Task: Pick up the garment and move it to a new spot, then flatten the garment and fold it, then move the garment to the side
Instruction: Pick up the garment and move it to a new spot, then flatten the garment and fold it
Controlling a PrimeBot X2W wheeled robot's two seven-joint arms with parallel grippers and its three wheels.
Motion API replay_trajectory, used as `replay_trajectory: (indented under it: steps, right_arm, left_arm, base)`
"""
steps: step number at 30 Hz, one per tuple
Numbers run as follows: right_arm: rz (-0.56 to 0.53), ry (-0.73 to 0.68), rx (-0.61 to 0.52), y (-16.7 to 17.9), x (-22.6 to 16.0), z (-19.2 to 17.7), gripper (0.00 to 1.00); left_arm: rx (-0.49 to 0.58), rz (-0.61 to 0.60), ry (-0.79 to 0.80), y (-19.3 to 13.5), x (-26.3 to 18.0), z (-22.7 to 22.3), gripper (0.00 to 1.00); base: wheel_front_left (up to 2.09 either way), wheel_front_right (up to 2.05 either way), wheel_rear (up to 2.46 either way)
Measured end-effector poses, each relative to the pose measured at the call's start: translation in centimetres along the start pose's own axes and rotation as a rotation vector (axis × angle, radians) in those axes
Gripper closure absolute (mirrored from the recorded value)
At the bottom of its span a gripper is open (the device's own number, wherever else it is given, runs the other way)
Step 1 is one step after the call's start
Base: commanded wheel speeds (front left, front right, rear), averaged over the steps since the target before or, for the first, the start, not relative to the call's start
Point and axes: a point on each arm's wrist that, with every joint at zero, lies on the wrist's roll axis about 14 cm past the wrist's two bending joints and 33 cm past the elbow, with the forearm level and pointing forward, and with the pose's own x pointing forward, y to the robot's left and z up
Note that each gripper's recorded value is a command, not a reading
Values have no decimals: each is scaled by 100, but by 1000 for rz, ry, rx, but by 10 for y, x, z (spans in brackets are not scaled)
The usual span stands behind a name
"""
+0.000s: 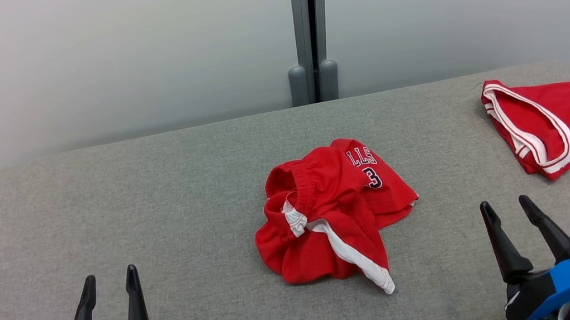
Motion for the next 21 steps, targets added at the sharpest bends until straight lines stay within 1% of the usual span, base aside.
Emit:
replay_trajectory:
  steps: [5,9,21]
  right_arm:
    - [-13,30,5,-4,-2,-11,0]
    - [-18,37,13,-6,-4,-15,0]
    - [-20,42,14,-6,-4,-17,0]
  left_arm:
    - [28,22,18,8,-3,-6,0]
    - [31,32,17,10,-4,-6,0]
    - [20,21,28,3,-3,-9,0]
  base:
    - [0,0,0]
    - [0,0,0]
    - [0,0,0]
